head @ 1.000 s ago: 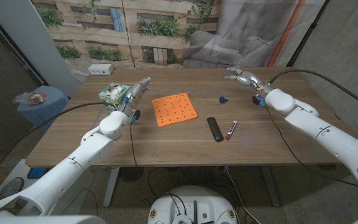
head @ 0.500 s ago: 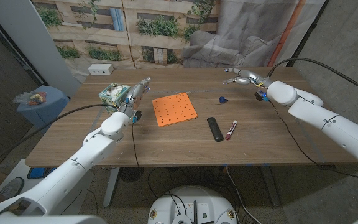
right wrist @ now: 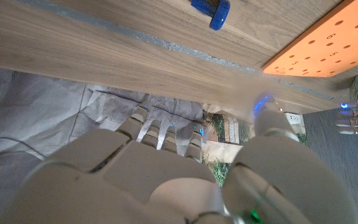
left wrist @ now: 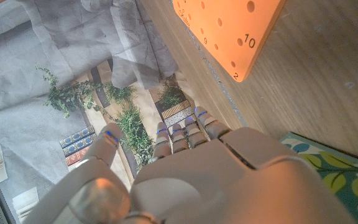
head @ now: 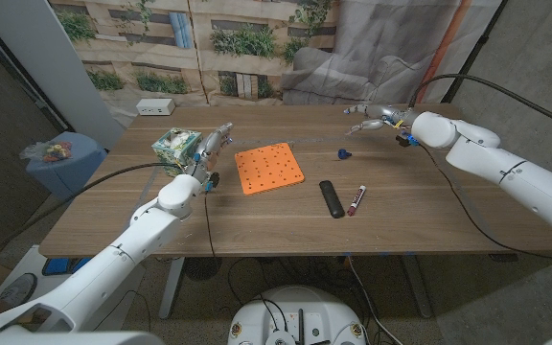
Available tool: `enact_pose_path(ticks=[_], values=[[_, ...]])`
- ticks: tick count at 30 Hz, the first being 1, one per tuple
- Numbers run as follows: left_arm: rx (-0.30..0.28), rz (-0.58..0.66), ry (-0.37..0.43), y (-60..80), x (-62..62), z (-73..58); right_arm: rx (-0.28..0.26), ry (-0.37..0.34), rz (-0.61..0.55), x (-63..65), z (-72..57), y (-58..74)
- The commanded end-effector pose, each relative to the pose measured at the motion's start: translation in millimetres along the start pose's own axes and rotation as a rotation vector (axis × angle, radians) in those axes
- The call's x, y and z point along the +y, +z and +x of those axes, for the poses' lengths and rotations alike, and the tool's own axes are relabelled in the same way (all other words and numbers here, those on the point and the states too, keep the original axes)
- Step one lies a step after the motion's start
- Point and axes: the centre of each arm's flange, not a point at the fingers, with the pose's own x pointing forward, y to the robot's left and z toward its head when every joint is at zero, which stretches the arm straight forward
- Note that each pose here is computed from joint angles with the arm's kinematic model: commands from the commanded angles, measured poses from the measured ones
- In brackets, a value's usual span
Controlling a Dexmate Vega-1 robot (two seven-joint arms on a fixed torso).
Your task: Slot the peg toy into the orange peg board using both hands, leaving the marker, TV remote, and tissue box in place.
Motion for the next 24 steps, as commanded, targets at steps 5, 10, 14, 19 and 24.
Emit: enact_pose_path(ticks=[5, 10, 14, 19, 24], values=[[0.009, -0.025, 0.049, -11.8, 0.7, -0.4, 0.061, 0.11, -0.215, -14.9, 13.6, 6.4], [0.015, -0.03, 0.058, -13.8, 1.1, 0.1, 0.062, 0.133, -0.275, -17.3, 17.7, 10.5], [0.018, -0.035, 0.058, -15.7, 1.0, 0.3, 0.055, 0.158, -0.322, -18.4, 22.4, 15.0], [0.033, -0.04, 0.065, -18.5, 0.3, -1.0, 0.056, 0.187, -0.39, -17.6, 28.7, 19.7], [0.038, -0.047, 0.081, -21.5, 2.5, -4.6, 0.073, 0.207, -0.43, -13.5, 32.9, 23.4]])
